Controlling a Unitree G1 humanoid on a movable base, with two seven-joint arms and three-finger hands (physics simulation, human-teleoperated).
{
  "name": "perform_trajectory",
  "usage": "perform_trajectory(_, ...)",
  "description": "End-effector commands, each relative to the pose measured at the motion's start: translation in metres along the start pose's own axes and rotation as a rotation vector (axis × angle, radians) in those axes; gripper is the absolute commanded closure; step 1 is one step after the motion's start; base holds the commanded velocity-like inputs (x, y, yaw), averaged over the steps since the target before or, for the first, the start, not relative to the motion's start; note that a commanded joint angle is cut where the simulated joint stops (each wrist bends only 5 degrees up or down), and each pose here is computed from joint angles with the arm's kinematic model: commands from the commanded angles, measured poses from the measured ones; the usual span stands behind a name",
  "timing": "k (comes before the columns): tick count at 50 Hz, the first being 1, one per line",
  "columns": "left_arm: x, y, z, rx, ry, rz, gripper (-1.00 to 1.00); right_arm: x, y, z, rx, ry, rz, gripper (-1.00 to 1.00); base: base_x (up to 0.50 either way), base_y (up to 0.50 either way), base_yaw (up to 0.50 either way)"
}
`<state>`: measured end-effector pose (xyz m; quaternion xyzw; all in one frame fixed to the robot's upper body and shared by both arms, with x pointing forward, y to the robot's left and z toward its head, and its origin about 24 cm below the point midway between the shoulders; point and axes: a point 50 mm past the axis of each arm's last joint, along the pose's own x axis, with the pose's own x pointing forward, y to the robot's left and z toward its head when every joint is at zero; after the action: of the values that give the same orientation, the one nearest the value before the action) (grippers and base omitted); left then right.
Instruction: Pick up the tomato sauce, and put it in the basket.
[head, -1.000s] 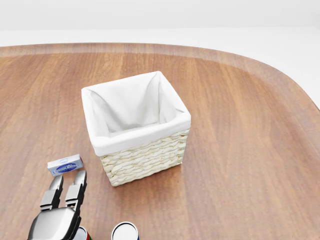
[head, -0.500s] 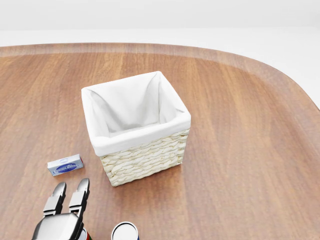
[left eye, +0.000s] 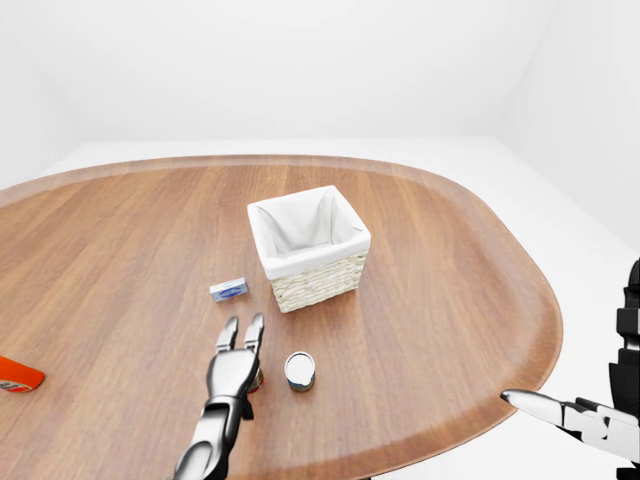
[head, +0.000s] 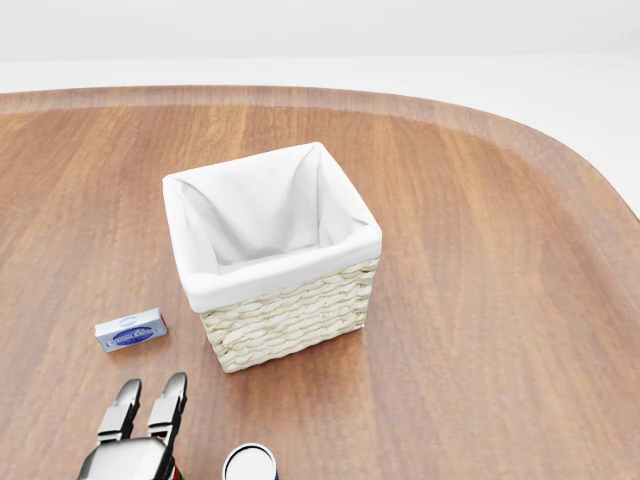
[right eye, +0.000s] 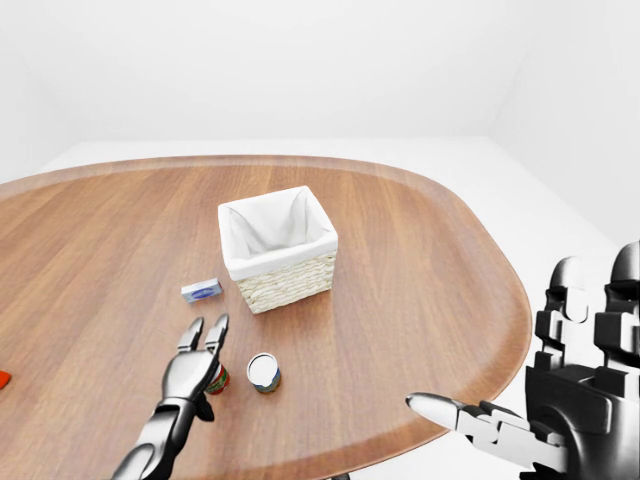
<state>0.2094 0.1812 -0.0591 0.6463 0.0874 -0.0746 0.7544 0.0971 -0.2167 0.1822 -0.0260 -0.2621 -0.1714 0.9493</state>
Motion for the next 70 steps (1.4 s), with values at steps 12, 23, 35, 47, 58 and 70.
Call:
perform_trajectory(12, -0.001, -0.013, 0.000, 0.025, -0.012, -0.048, -1.00, 0.000, 0.000, 0.000, -0.001, 0.002, 0.000, -1.00, 0.00, 0.00, 0.00)
perform_trajectory(23, -0.003, -0.017, 0.000, 0.028, -0.025, -0.074, -0.86, 0.000, 0.000, 0.000, -0.001, 0.000, 0.000, -1.00, 0.00, 0.00, 0.00)
perform_trajectory(35, -0.006, -0.020, 0.001, 0.026, -0.029, -0.096, 1.00, 0.001, 0.000, 0.000, 0.000, -0.004, 0.000, -1.00, 0.00, 0.00, 0.00)
perform_trajectory(47, -0.005, -0.021, 0.001, 0.026, -0.026, -0.097, 1.00, 0.001, 0.001, 0.000, 0.001, -0.009, 0.000, -1.00, 0.00, 0.00, 0.00)
perform_trajectory(58, -0.001, -0.012, 0.001, 0.008, -0.023, -0.047, 1.00, 0.000, 0.001, 0.000, 0.001, -0.009, 0.001, -1.00, 0.00, 0.00, 0.00)
perform_trajectory(70, 0.015, 0.042, 0.004, -0.153, 0.022, 0.230, 1.00, 0.001, 0.001, 0.000, 0.002, -0.014, 0.001, -1.00, 0.00, 0.00, 0.00)
